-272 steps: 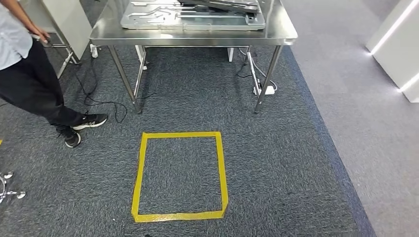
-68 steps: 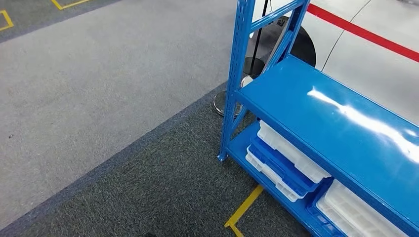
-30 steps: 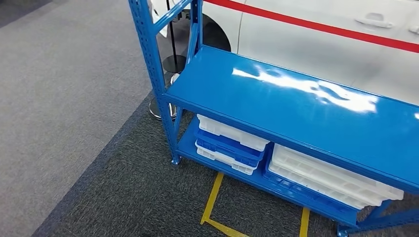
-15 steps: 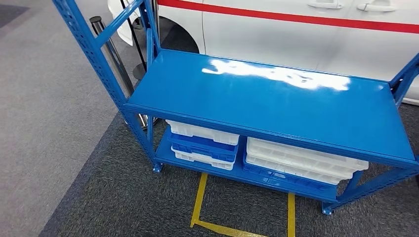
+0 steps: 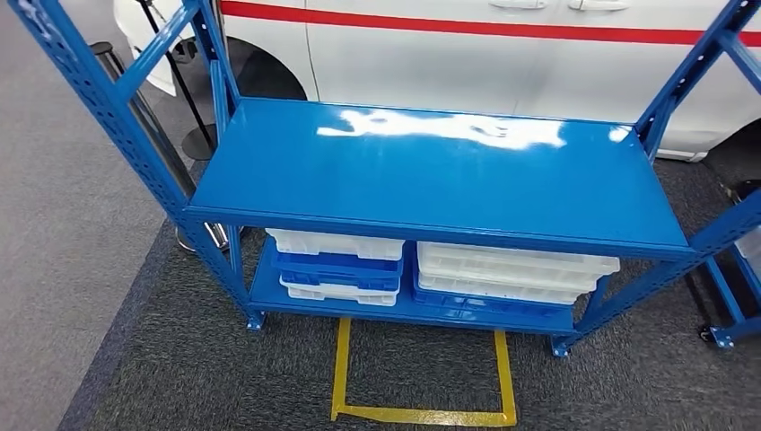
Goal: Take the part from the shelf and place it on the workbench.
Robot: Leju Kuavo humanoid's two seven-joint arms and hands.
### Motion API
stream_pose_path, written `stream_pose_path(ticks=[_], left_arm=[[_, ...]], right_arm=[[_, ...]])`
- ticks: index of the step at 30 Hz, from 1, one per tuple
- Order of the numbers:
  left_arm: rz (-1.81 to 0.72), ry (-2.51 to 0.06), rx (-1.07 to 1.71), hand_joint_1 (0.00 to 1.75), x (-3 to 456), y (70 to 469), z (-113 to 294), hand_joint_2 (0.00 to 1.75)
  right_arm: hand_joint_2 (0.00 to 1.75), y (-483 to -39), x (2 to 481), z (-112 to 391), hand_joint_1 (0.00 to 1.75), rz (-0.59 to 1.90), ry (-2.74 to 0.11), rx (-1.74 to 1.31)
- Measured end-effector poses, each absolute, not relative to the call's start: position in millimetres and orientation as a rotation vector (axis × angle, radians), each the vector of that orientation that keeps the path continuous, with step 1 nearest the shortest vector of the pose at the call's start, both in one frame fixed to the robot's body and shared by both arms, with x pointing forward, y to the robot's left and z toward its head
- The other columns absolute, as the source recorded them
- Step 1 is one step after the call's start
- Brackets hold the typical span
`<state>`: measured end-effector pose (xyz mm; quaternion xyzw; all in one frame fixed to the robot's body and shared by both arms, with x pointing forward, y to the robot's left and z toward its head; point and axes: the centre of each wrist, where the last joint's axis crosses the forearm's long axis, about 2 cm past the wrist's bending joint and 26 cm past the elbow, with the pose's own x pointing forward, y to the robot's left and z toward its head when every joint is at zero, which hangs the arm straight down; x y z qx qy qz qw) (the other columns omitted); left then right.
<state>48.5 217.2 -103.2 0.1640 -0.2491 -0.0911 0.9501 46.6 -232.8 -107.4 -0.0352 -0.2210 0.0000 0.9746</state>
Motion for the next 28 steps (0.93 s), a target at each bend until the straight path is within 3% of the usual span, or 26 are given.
stream_pose_path(ticks=[1, 5, 11, 15, 24, 26, 27, 28], left_arm=[[-0.186, -0.506, 0.334, 0.00, 48.2, 217.2, -103.3, 0.00], [-0.188, -0.512, 0.332, 0.00, 50.3, 216.6, -102.9, 0.00], [-0.196, -0.521, 0.332, 0.00, 52.3, 216.3, -102.6, 0.00], [-0.201, -0.523, 0.331, 0.00, 52.7, 216.3, -102.5, 1.75], [-0.219, -0.538, 0.328, 0.00, 52.4, 216.2, -102.6, 1.75], [-0.225, -0.540, 0.327, 0.00, 52.3, 216.2, -102.6, 1.75], [-0.227, -0.541, 0.327, 0.00, 52.3, 216.2, -102.6, 1.75], [-0.227, -0.541, 0.327, 0.00, 52.3, 216.2, -102.6, 1.75]], right_arm=[[0.00, -232.9, 46.4, -107.4, 0.00, 0.001, -0.441, -0.072], [1.75, -233.5, 45.7, -107.5, 0.00, 0.004, -0.398, -0.088], [1.75, -233.4, 46.0, -107.4, 0.00, 0.015, -0.363, -0.104], [1.75, -233.3, 46.2, -107.4, 0.00, 0.014, -0.358, -0.109], [1.75, -233.6, 48.9, -107.0, 0.00, 0.012, -0.354, -0.130], [0.87, -233.8, 50.8, -106.7, 0.00, 0.011, -0.356, -0.133], [0.87, -233.8, 51.6, -106.6, 0.00, 0.011, -0.356, -0.135], [0.58, -233.9, 52.0, -106.5, 0.00, 0.010, -0.357, -0.136]])
